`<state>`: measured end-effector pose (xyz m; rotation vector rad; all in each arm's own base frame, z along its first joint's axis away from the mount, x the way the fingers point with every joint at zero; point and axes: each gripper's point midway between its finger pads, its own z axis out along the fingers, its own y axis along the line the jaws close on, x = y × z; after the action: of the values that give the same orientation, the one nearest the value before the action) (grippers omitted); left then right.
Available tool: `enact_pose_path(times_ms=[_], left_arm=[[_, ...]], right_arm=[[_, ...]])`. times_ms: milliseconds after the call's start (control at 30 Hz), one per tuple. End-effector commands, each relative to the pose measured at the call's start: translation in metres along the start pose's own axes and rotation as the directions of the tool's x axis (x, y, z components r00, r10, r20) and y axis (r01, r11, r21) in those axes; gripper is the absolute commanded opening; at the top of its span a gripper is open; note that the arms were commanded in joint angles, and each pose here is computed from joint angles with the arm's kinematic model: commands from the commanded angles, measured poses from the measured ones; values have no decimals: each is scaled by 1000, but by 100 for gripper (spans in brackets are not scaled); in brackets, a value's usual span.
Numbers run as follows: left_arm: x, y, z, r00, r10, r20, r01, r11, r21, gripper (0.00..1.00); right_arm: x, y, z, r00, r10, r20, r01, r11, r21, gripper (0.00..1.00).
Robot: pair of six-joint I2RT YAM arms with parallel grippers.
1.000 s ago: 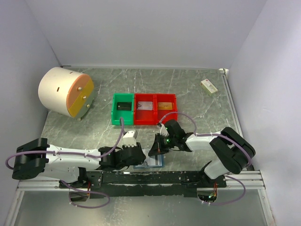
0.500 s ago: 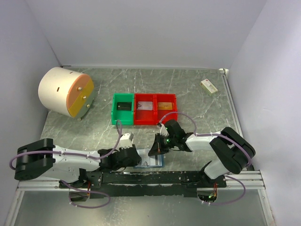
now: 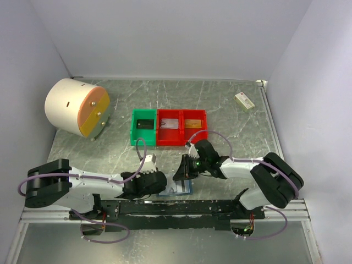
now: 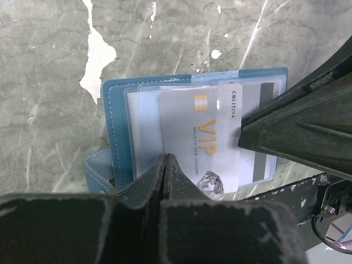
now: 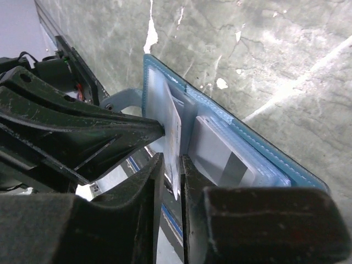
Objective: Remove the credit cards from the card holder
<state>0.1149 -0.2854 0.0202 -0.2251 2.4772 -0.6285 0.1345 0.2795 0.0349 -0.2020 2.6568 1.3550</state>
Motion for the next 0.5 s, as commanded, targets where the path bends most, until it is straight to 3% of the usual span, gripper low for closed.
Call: enact_pose_path(times_ms=[0,133,300,467], left_arm=[[2,20,3,1000,15,11,-14,998,-61,7],[2,21,4,1000,26,7,-26,996,-84,7],[1,18,4,1000,26,10,-25,997,-75,7],[1,19,3,1000,22,10,-21,997,-76,7]], right_arm=[[1,13,-2,1000,-4,11,4,998,-69,19],[0,12,-1,999,1,45,3,997,-72,20],[8,16,7,1000,-24,-4,24,997,-78,21],[14,9,9,1000,6,0,-6,998,-56,11]])
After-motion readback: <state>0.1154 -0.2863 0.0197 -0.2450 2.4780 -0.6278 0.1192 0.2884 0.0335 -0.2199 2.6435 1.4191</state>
